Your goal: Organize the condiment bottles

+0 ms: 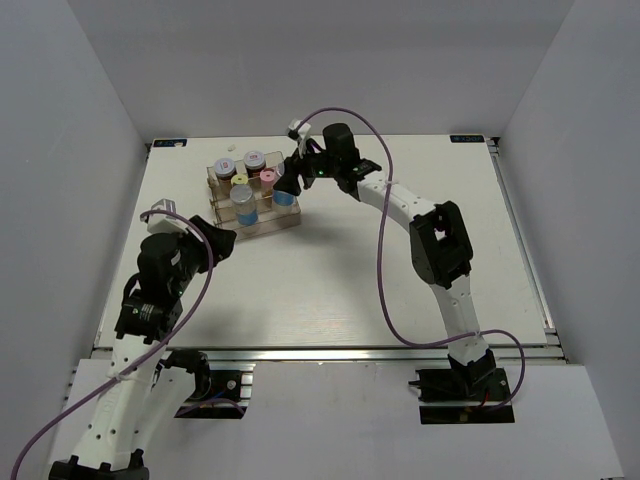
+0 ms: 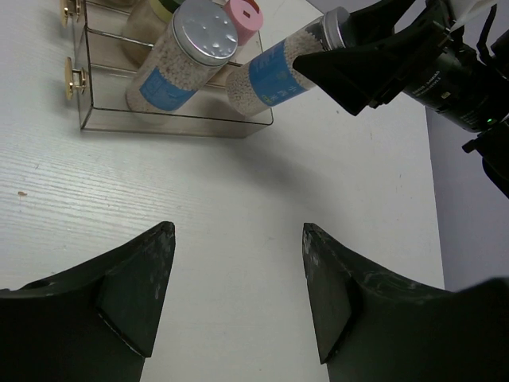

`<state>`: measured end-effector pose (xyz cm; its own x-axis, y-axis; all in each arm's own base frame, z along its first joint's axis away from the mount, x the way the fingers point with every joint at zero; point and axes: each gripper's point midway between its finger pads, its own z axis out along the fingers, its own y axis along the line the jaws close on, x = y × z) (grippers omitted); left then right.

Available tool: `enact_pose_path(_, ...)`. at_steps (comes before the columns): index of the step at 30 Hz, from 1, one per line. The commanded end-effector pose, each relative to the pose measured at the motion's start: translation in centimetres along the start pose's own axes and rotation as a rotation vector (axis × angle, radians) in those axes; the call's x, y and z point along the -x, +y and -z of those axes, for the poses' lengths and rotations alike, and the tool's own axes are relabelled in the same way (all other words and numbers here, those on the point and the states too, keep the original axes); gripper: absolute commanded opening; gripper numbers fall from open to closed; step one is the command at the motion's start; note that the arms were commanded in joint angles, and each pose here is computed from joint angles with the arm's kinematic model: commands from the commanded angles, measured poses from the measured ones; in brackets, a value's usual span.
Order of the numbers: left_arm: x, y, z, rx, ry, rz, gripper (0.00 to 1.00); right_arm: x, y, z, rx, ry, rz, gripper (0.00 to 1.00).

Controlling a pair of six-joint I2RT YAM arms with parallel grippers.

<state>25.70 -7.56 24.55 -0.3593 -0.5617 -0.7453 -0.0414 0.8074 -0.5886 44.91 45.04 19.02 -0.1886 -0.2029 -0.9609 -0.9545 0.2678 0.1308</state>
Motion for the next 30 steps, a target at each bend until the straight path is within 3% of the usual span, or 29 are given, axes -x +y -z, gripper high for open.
enact_pose_path(1,-0.1,0.7,0.0,0.029,-0.006,0.005,0.75,4.8,0.0,0.3,-0.013,-0.1,0.093,0.0)
enact_pose_path(9,0.2,0.3,-0.2,0.02,-0.008,0.002,0.75,1.3,-0.6,-0.4,-0.029,-0.016,0.106,0.0)
enact_pose_path(12,0.4,0.2,-0.3,0.021,-0.007,-0.003,0.76,0.4,-0.6,-0.6,-0.03,0.001,0.115,0.26)
enact_pose_path(13,0.4,0.1,-0.3,0.02,-0.006,-0.005,0.76,0.2,-0.6,-0.8,-0.029,0.006,0.116,0.43)
enact_pose_path(15,0.6,0.1,-0.3,0.02,-0.008,-0.006,0.76,0.0,-0.7,-0.8,-0.035,0.01,0.119,0.64)
enact_pose_path(17,0.7,0.0,-0.3,0.017,-0.012,-0.006,0.76,0.1,-0.7,-0.8,-0.037,0.01,0.119,0.75)
enact_pose_path(25,1.6,-0.9,-0.3,-0.012,-0.032,-0.012,0.79,4.7,0.5,1.2,-0.046,-0.038,0.142,0.88)
enact_pose_path(30,2.5,-2.6,0.3,-0.077,-0.044,-0.034,0.89,10.1,1.4,7.5,-0.161,-0.046,0.052,0.89)
